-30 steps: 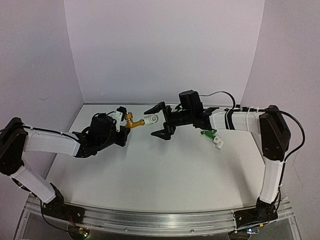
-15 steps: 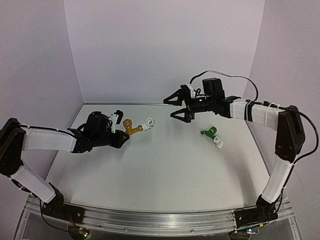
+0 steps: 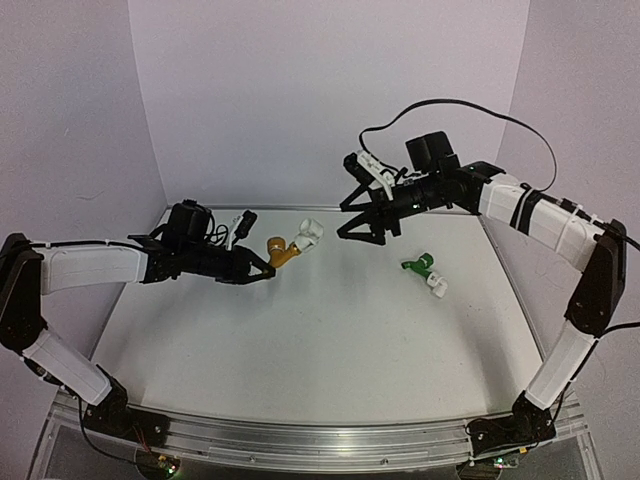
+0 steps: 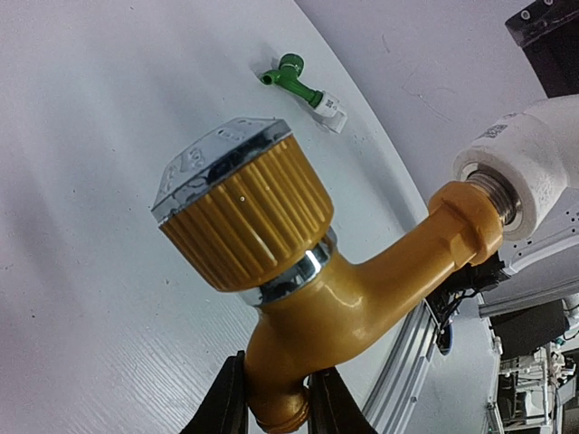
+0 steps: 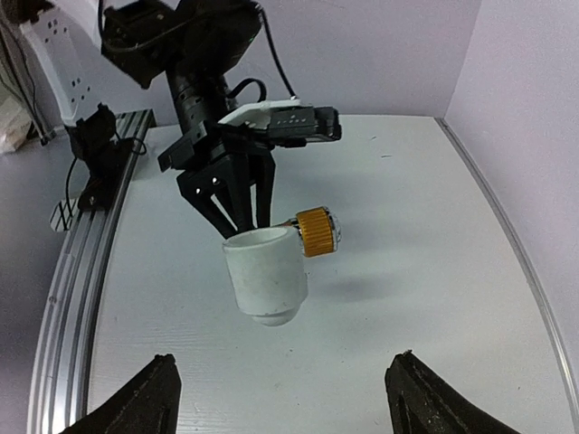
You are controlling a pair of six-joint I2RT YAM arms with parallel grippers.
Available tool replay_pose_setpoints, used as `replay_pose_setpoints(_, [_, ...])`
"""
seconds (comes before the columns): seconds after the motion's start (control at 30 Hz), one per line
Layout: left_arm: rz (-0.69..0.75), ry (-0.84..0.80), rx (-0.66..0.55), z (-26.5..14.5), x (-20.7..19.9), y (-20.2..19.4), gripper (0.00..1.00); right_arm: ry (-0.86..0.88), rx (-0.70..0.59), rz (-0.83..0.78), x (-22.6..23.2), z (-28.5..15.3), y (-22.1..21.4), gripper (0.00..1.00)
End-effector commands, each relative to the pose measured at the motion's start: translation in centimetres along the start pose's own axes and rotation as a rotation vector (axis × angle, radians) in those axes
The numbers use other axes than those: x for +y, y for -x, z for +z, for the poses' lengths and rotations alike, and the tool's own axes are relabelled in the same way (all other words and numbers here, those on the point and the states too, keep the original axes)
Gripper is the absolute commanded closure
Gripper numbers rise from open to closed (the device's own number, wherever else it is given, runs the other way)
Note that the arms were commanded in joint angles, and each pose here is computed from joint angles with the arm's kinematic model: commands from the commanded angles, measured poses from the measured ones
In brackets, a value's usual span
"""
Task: Install the water faucets
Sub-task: Screw the water faucet onto the adaptor.
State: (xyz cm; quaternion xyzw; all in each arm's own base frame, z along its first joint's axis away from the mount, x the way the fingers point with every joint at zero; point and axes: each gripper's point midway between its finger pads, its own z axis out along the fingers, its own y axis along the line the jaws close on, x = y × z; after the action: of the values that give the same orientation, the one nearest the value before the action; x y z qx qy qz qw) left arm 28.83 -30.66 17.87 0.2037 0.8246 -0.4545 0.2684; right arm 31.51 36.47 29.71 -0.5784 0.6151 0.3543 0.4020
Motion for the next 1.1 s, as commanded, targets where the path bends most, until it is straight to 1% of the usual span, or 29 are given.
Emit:
replay_pose_setpoints(0.0, [0.049, -0.070, 0.000, -0.4, -2.1, 1.4, 1.00, 0.033, 0.046, -0.093, 1.0, 2.1, -0.2, 0.17])
replay_pose_setpoints(0.07, [0.050, -0.056, 0.013, -0.3, -1.7, 1.1, 1.00, 0.046, 0.044, -0.082, 1.2, 2.7, 0.0, 0.14])
replay_pose_setpoints(0.17, [0.062, -0.048, 0.019, -0.4, -1.5, 0.8, 1.00, 0.055, 0.057, -0.063, 1.3, 3.6, -0.2, 0.13])
replay_pose_setpoints(0.47, [0.075, -0.024, 0.008, -0.4, -1.1, 1.1, 1.00, -0.013, 0.133, -0.010, 0.2, 6.3, -1.3, 0.17])
replay_pose_setpoints(0.6, [0.074, -0.012, 0.005, -0.3, -0.9, 1.2, 1.00, -0.036, 0.154, 0.004, 0.2, 6.9, -1.6, 0.21])
replay_pose_setpoints(0.93, [0.077, -0.009, 0.008, 0.1, -0.7, 1.4, 1.00, -0.015, 0.161, 0.032, 1.2, 7.7, -1.7, 0.32])
replay_pose_setpoints(1.07, [0.077, -0.019, 0.010, 0.0, -0.9, 1.4, 1.00, -0.002, 0.160, 0.039, 1.4, 8.0, -1.8, 0.41])
